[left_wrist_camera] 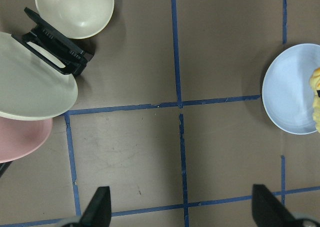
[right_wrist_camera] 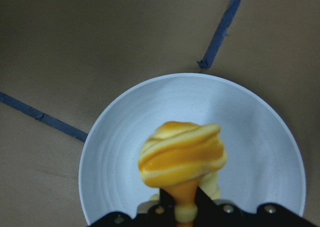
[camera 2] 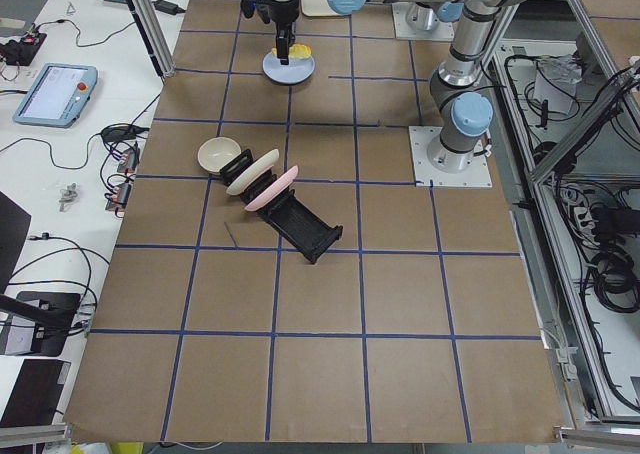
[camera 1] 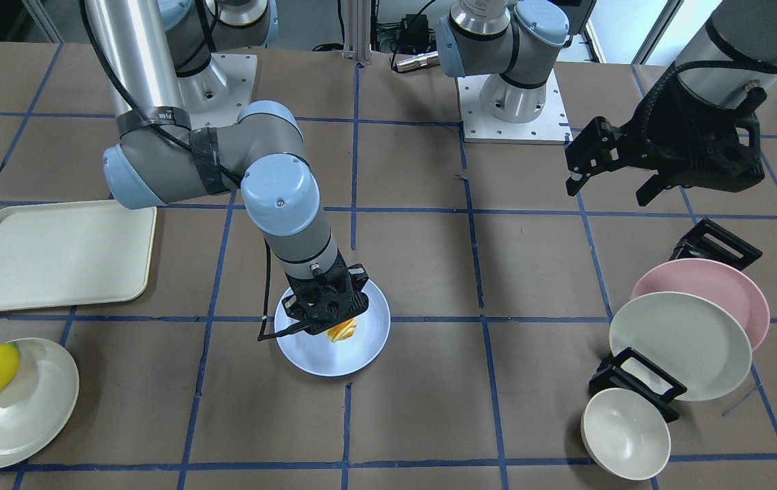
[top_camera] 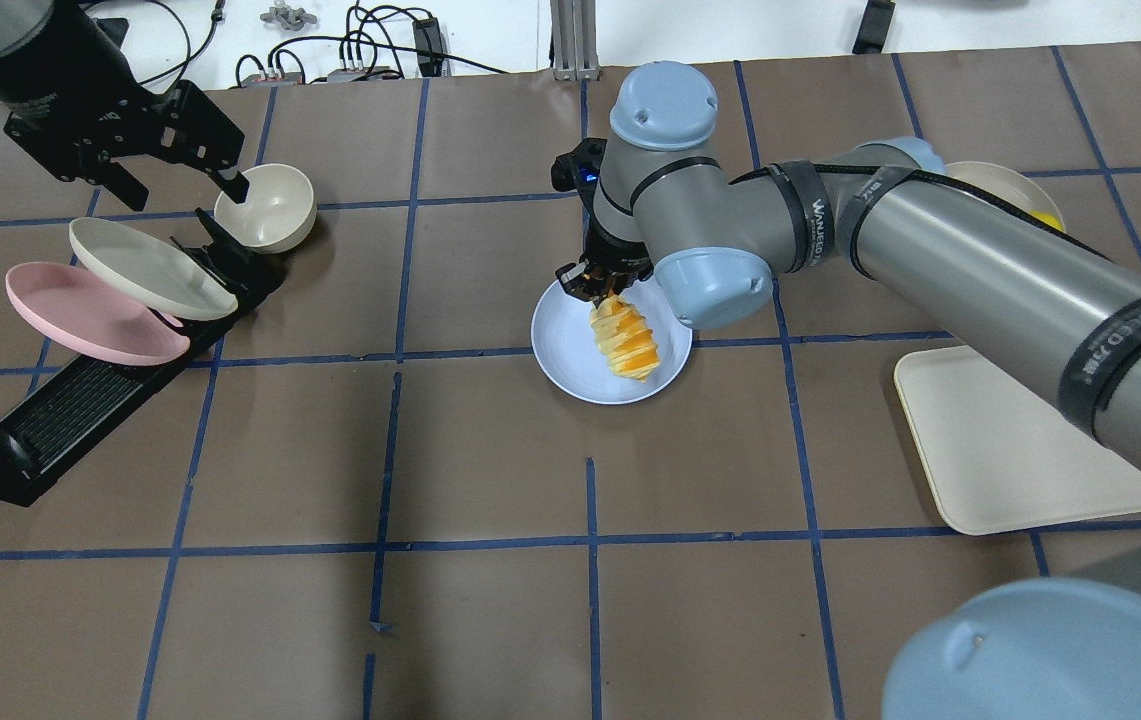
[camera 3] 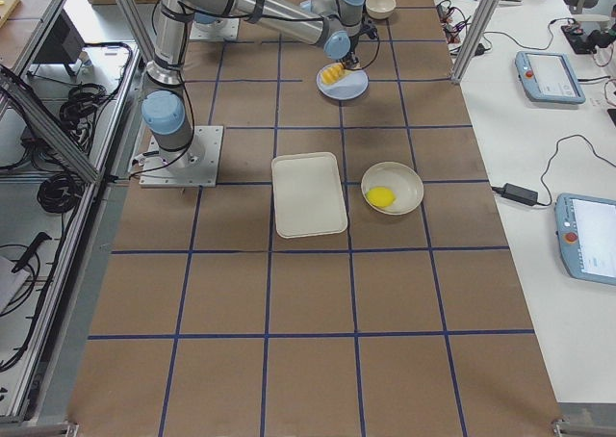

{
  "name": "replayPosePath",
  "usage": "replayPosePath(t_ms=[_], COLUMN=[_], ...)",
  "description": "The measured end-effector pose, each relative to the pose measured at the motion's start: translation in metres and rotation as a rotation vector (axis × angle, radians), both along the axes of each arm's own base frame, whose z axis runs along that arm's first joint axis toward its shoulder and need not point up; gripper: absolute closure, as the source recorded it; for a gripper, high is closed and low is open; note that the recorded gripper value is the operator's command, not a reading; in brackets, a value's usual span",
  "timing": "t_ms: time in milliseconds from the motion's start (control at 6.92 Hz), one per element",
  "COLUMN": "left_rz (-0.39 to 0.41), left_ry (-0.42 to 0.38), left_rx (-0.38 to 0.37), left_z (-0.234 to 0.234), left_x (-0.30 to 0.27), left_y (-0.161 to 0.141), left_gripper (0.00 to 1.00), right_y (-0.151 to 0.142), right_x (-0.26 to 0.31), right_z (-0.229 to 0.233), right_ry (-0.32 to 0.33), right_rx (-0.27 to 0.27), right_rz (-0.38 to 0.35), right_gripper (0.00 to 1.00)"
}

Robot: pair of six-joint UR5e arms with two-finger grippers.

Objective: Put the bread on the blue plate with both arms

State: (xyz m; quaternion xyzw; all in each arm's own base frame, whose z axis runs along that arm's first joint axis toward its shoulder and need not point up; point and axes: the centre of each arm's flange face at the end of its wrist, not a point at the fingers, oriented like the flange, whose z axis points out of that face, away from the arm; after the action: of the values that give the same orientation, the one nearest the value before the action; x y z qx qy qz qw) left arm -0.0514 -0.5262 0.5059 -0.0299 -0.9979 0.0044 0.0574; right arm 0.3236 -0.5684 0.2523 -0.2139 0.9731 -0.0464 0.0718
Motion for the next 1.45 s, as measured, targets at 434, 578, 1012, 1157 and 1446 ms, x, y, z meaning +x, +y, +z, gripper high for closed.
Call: replayPosePath(t_ms=[434,578,1012,1157,1446], left_rz=[0.009,0.011,0.061,0.13,0.226], left_ry=[-0.01,-0.011,-0.008,-0.003,0.009], left_rx=[-0.035,-0.038,-0.036,-0.024,-0.015], left_z=[-0.015,-0.016,-0.011,-0.012,-0.011], left_x=[-0.003,-0.004,-0.018,-0.023,-0.029], left_y=[0.007,0.007,0.014,0.014,0.017], left_gripper=[0.0,0.0,0.0,0.0,0.0], right_y=[-0.014,-0.014,-0.007,-0.007,-0.013], right_x=[0.007,0.008,0.007,0.006,0.0], right_z=[0.0,-0.001,-0.002,0.008,0.078], right_ry=[-0.005,0.0,0.03,0.032,0.085], right_rx=[-0.012,0.001,0.065,0.061,0.02], right_rz=[0.006,0.004,0.007,0.006,-0.001], right_gripper=[0.01,0.0,0.0,0.0,0.0])
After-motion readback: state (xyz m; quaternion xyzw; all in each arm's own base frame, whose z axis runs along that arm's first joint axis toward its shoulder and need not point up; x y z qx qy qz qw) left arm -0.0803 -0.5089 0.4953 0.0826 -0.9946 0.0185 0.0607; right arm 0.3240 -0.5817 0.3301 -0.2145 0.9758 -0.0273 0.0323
